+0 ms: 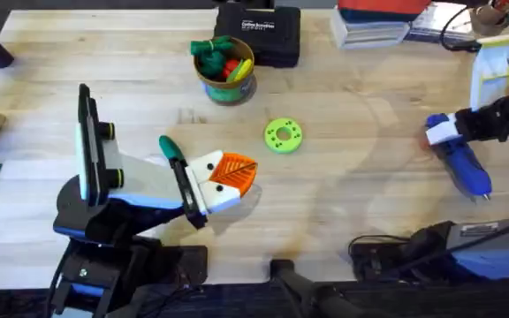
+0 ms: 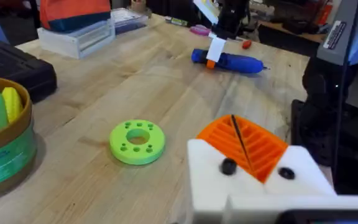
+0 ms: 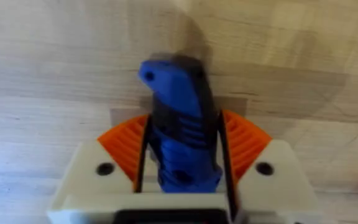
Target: Pick up the gripper from the table and insert it into the empty holder that is missing its gripper. Then pick up a screw, insert it into the mounting hole, and use the screwdriver to tighten it. Finally, clean up the table by picking up the vegetable and placing it into the bucket.
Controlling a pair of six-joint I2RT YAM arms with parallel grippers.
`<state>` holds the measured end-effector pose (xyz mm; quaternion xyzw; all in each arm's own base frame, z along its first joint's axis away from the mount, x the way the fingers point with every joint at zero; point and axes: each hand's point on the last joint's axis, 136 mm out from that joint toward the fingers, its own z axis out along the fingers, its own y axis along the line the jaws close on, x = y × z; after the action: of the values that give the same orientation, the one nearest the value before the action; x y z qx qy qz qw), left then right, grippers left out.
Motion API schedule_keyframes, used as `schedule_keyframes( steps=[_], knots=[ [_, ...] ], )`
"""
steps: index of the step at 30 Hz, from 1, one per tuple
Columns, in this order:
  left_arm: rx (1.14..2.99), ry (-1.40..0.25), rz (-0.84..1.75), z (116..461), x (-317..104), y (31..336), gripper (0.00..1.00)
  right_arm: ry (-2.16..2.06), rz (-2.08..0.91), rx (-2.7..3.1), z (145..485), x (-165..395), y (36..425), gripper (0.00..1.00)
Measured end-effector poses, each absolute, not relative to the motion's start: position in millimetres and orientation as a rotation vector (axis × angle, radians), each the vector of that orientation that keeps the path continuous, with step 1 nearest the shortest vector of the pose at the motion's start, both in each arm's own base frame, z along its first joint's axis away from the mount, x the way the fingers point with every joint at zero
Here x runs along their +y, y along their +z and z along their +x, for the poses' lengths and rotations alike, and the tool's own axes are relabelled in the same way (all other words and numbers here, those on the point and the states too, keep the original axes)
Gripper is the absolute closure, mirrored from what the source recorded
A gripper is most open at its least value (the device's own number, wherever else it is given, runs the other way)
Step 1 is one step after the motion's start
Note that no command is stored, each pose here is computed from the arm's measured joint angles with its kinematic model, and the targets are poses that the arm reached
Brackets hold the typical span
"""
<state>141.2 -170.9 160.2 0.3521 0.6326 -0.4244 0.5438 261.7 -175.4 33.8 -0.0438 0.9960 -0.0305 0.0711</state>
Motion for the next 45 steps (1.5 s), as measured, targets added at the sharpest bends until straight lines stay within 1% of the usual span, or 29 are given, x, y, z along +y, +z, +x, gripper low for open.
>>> schedule_keyframes(
  steps=[2,4,7,9,11,14,25,29,32,36,45],
  knots=[
    [1.502,-1.007,0.835,141.2,-170.9,160.2,0.997,-0.101,-0.13,2.989,263.1,-177.1,34.0,0.473],
    [1.502,-1.007,0.835,141.2,-170.9,160.2,0.997,-0.103,-0.13,2.99,263.1,-177.4,33.6,0.536],
    [1.501,-1.007,0.835,141.2,-170.9,160.2,0.997,-0.113,-0.135,2.989,263.8,-178.8,33.4,0.658],
    [1.502,-1.007,0.835,141.2,-170.9,160.2,0.997,-0.122,-0.134,2.987,264.8,-180.4,32.8,0.717],
    [1.501,-1.007,0.835,141.2,-170.9,160.2,0.997,-0.131,-0.139,2.986,265.4,-181.7,32.3,0.802],
    [1.502,-1.007,0.835,141.2,-170.9,160.2,0.997,-0.132,-0.14,2.986,265.9,-182.1,31.7,0.873],
    [1.501,-1.007,0.835,141.2,-170.9,160.2,0.997,-0.135,-0.117,2.987,265.4,-182.4,32.2,0.873],
    [1.501,-1.007,0.835,141.2,-170.9,160.2,0.997,-0.15,-0.085,2.977,264.0,-182.2,40.7,0.873],
    [1.502,-1.007,0.835,141.2,-170.9,160.2,0.997,-0.216,-0.018,2.9,271.1,-187.5,62.8,0.873],
    [1.501,-1.007,0.835,141.2,-170.9,160.2,0.997,-0.313,0.088,2.756,278.6,-192.9,105.6,0.873],
    [1.501,-1.007,0.835,141.2,-170.9,160.2,0.997,-0.371,0.329,2.525,271.2,-187.9,173.4,0.873]
  ],
)
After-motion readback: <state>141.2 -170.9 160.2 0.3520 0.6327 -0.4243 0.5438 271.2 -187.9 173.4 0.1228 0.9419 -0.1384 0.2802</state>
